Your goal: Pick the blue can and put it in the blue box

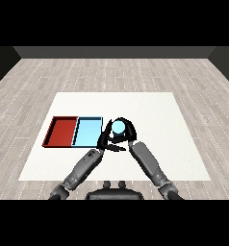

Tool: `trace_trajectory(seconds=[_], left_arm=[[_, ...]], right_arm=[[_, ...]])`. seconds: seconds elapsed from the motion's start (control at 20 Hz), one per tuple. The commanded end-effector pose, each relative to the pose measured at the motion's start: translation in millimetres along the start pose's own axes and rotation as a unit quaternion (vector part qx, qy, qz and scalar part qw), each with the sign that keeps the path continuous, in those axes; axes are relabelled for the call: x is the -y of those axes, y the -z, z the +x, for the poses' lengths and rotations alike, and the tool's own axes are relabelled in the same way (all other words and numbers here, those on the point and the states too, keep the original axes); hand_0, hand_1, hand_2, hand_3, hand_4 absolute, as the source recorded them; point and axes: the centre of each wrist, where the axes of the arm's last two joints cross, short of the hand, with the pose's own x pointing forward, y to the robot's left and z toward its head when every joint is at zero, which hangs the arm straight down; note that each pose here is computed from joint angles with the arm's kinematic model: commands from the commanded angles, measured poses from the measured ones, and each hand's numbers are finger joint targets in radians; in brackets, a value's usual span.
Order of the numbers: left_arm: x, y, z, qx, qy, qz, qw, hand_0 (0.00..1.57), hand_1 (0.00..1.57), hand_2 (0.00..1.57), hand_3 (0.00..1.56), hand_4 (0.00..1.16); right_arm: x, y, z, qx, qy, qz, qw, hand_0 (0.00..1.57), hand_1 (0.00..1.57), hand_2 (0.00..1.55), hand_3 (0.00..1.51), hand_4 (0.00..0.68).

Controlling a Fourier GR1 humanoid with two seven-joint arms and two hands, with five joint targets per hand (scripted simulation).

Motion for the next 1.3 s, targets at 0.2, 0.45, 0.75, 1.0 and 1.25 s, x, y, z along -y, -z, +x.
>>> trace_trajectory(seconds=[0.2, 0.45, 0.75, 1.0, 1.25], left_arm=[[10, 21.9, -8.3, -0.013, 0.012, 0.002, 1.0, 0.0, 0.0, 0.0, 0.0, 0.0], [12, 2.2, 0.3, -0.007, 0.005, -0.006, 1.0, 0.0, 0.0, 0.0, 0.0, 0.0], [14, 3.9, -5.9, 0.0, 0.003, -0.009, 1.0, 0.0, 0.0, 0.0, 0.0, 0.0], [16, 10.2, -11.2, 0.003, 0.024, -0.019, 1.0, 0.0, 0.0, 0.0, 0.0, 0.0], [33, 16.8, -2.2, -0.024, 0.034, 0.022, 0.999, 0.0, 0.0, 0.0, 0.0, 0.61]], right_arm=[[-5, 7.4, 1.1, 0.003, 0.005, 0.006, 1.0, 1.43, 1.43, 1.46, 1.38, 0.553], [-19, -4.7, 6.0, -0.004, 0.001, 0.006, 1.0, 1.43, 1.43, 1.46, 1.37, 0.533], [-28, -6.5, 0.9, -0.007, -0.004, 0.018, 0.9998, 1.46, 1.46, 1.46, 1.37, 0.535], [-25, -19.3, -5.1, -0.001, -0.002, 0.03, 0.9996, 1.44, 1.44, 1.45, 1.35, 0.487], [-39, 1.9, 22.0, 0.008, -0.002, 0.032, 0.9995, 1.45, 1.45, 1.45, 1.37, 0.498]])
